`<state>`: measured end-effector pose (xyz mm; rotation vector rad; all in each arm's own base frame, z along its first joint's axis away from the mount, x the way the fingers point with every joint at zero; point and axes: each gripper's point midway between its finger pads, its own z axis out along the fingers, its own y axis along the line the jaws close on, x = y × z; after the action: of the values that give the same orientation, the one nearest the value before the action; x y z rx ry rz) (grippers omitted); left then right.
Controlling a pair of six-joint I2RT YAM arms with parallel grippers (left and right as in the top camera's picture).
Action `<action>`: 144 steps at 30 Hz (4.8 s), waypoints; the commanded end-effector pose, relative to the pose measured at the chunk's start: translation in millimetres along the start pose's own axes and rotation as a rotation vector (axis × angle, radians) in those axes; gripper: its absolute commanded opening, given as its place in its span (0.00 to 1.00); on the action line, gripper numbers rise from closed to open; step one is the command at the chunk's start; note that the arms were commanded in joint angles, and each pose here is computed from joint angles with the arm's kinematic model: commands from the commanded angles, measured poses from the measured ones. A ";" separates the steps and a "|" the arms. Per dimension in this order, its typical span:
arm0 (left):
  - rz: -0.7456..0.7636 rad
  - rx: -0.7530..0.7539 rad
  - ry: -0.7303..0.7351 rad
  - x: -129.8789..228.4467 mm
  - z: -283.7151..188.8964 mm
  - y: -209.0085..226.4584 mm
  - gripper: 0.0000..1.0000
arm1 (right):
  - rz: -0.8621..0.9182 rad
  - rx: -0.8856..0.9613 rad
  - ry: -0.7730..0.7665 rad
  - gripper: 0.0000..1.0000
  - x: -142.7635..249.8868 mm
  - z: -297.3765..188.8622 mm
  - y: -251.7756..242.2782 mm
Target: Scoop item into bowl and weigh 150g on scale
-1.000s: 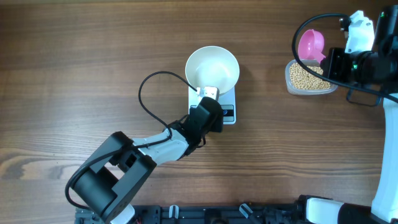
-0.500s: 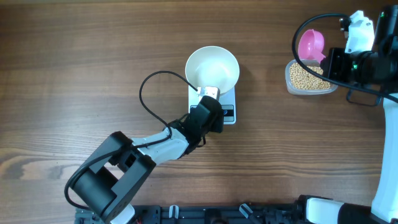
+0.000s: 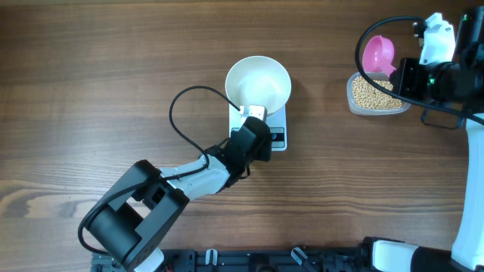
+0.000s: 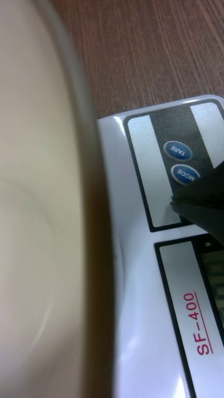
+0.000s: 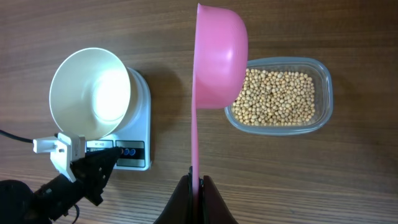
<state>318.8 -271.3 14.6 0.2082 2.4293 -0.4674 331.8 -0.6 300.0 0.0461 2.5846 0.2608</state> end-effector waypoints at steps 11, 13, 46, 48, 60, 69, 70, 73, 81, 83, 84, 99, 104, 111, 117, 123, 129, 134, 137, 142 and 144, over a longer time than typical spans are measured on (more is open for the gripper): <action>0.034 -0.117 0.176 55.6 7.7 35.2 0.04 | -0.012 0.012 -0.013 0.04 -4.3 -2.6 -2.0; 0.035 -0.117 0.176 55.8 7.9 35.3 0.04 | -0.011 0.012 -0.013 0.04 -4.2 -2.6 -2.0; -0.302 -0.071 -0.931 -144.7 -373.0 90.8 0.25 | 0.016 -0.003 0.067 0.04 15.7 -3.1 0.7; -0.329 -0.144 -0.942 -124.9 -388.9 110.9 0.28 | -0.029 -0.062 0.074 0.04 17.8 -3.6 10.7; -0.281 -0.357 -0.564 -37.2 -344.1 148.2 1.00 | -0.256 -0.119 0.010 0.04 4.4 -2.3 19.7; -0.242 -0.466 -0.325 18.0 -329.6 166.6 1.00 | -0.316 0.030 -0.116 0.04 -34.5 1.8 -3.6; -0.242 -0.465 -0.325 18.1 -329.6 166.5 1.00 | -0.318 0.050 -0.131 0.04 -39.0 1.1 -6.6; -0.242 -0.466 -0.325 18.0 -329.6 166.6 1.00 | -0.322 0.052 -0.145 0.04 -42.4 0.6 -6.5; -0.242 -0.465 -0.325 18.1 -329.6 166.5 1.00 | -0.182 0.042 -0.148 0.04 -42.4 0.6 -6.5; -0.242 -0.466 -0.325 18.0 -329.6 166.6 1.00 | -0.133 0.038 -0.149 0.04 -42.4 0.6 -6.5; -0.242 -0.466 -0.325 18.0 -329.6 166.6 1.00 | -0.112 0.036 -0.149 0.04 -42.4 0.6 -6.5; -0.242 -0.466 -0.325 18.0 -329.6 166.6 1.00 | -0.352 0.090 -0.264 0.04 -91.8 26.3 -17.1; -0.242 -0.465 -0.325 18.1 -329.6 166.5 1.00 | -0.351 0.159 -0.212 0.04 -93.3 48.7 -36.4; -0.242 -0.466 -0.325 18.0 -329.6 166.6 1.00 | -0.372 0.094 -0.375 0.04 -128.2 38.4 -20.0; -0.242 -0.466 -0.325 18.0 -329.6 166.6 1.00 | -0.083 -0.154 -0.347 0.04 -116.0 33.6 13.4; -0.242 -0.466 -0.325 18.0 -329.6 166.6 1.00 | 0.106 -0.324 -0.225 0.04 -92.0 32.7 37.7; -0.242 -0.466 -0.325 18.0 -329.6 166.6 1.00 | 0.010 -0.296 -0.101 0.04 -56.9 39.7 35.3; -0.246 -0.511 -0.370 10.9 -335.9 173.2 1.00 | -0.002 -0.285 -0.081 0.04 -51.5 40.7 33.5; -0.283 -0.375 -0.546 -32.2 -342.9 151.5 1.00 | -0.006 -0.285 -0.091 0.04 -53.8 40.7 33.5; -0.222 0.057 -0.704 -86.0 -358.4 76.4 1.00 | -0.007 -0.284 -0.090 0.04 -53.5 41.0 33.2; -0.230 0.070 -0.848 -110.8 -382.7 74.6 1.00 | -0.028 -0.277 -0.073 0.04 -48.5 41.7 32.3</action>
<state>205.2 -56.9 308.4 -0.2296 1.7347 -0.5371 398.5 34.2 288.7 -0.0236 2.4682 0.6136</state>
